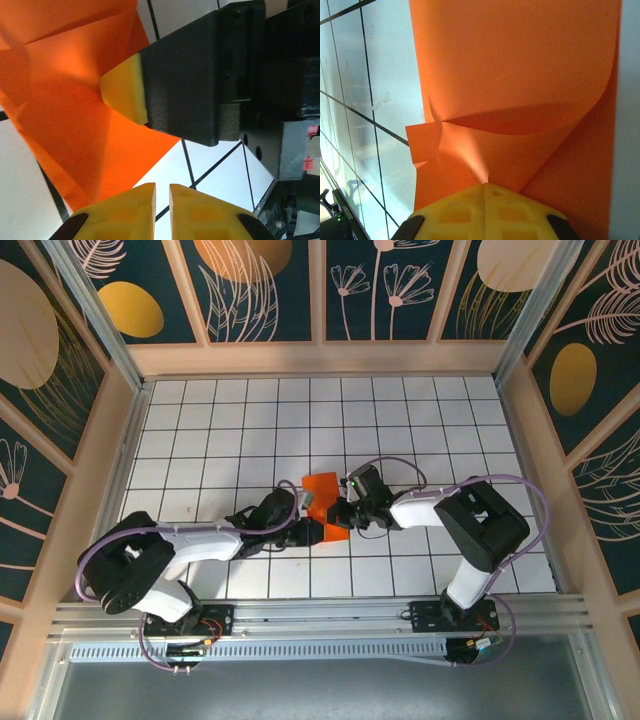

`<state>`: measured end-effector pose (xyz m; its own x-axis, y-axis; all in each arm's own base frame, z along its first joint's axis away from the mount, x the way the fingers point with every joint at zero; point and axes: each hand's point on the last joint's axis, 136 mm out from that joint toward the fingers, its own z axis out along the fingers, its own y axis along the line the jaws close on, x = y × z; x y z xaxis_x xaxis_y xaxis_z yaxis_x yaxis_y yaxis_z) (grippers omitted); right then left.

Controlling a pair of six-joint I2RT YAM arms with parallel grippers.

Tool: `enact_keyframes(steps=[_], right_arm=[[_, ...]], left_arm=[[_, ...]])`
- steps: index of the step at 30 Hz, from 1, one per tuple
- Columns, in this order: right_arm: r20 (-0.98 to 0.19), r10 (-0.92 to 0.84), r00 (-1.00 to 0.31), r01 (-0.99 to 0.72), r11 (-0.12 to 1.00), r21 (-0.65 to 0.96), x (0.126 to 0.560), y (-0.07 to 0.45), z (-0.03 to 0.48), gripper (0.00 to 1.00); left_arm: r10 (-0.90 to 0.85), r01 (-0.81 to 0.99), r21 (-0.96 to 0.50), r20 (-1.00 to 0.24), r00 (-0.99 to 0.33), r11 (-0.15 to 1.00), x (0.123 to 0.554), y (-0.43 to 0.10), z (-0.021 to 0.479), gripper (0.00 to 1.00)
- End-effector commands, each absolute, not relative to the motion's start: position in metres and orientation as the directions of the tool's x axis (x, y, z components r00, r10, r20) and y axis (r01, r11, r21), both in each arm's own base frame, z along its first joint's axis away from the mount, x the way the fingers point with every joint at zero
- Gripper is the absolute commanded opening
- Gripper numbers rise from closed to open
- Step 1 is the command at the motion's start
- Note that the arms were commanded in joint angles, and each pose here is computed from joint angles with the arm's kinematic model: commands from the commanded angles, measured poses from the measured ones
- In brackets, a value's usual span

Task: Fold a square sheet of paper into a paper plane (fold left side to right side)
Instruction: Fold the triangle a second time at the center of the table.

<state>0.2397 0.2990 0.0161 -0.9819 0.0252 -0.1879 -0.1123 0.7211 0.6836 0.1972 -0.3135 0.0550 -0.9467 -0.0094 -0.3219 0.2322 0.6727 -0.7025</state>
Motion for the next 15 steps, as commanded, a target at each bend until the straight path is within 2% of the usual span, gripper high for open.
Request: enact_keyframes(steps=[1, 15], right_arm=[[-0.119, -0.005, -0.993, -0.077, 0.789, 0.609, 0.222, 0.286, -0.014, 0.0], [-0.119, -0.009, -0.993, -0.08, 0.791, 0.607, 0.221, 0.285, -0.014, 0.0]], left_arm=[[-0.01, 0.252, -0.721, -0.337, -0.941, 0.646, 0.202, -0.325, 0.063, 0.14], [0.011, 0.23, -0.645, -0.326, -0.945, 0.729, 0.203, -0.313, 0.033, 0.13]])
